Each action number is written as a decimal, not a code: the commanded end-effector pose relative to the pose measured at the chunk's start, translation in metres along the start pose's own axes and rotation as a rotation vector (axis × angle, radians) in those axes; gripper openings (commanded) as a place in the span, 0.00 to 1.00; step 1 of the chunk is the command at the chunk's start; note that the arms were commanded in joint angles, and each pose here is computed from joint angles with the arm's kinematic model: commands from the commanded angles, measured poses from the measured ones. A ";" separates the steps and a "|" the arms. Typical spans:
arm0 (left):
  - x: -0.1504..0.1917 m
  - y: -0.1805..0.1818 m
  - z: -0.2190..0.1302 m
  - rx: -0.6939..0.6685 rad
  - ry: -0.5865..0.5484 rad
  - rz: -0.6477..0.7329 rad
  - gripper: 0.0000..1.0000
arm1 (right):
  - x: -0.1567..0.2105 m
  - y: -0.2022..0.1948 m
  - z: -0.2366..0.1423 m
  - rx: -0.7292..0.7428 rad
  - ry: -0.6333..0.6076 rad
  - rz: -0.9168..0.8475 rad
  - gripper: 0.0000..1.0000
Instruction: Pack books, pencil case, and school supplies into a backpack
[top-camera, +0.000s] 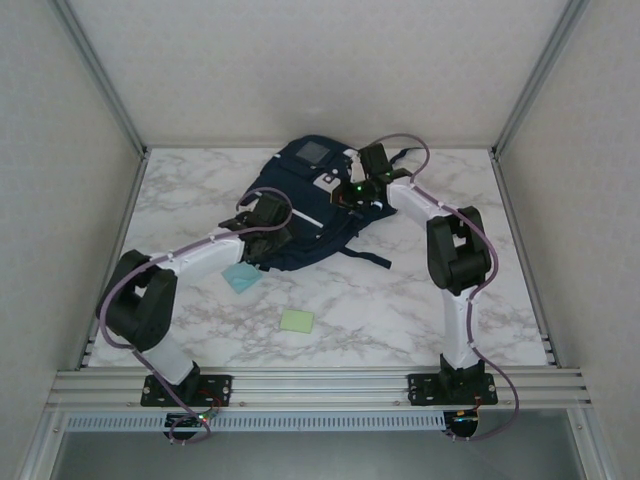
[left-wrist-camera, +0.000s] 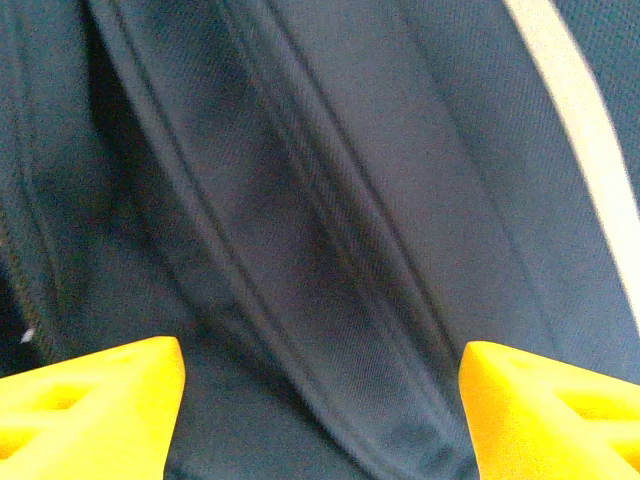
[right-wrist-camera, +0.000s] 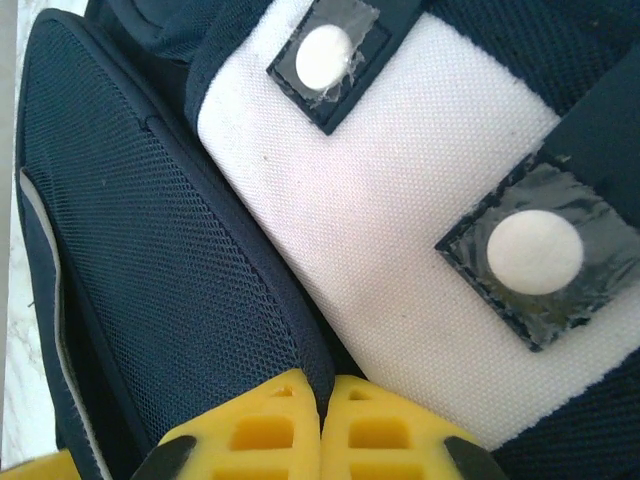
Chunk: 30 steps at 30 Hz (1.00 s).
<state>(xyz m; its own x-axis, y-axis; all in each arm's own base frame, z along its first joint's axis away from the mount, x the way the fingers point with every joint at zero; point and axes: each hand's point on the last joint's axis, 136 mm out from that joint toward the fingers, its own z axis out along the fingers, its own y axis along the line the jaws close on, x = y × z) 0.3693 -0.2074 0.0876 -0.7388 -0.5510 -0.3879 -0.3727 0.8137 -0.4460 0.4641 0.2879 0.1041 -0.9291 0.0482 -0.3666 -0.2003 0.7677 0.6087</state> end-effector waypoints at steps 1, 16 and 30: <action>-0.020 -0.018 0.020 0.057 -0.038 0.028 0.72 | 0.014 0.012 -0.016 -0.038 -0.004 0.040 0.00; -0.058 -0.112 0.012 0.278 -0.047 0.198 0.73 | 0.006 0.014 -0.059 -0.088 -0.186 0.388 0.00; 0.025 -0.094 -0.039 0.225 0.012 0.308 0.77 | -0.027 0.028 -0.066 -0.154 -0.288 0.488 0.00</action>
<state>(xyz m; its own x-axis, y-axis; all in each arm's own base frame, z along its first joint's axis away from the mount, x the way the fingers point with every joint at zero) 0.3642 -0.2982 0.1696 -0.8028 -0.2994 -0.5157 0.0288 0.8443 -0.5350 0.4465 0.2504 0.1317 -0.8308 0.5401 -0.1346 0.2563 0.5858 0.7688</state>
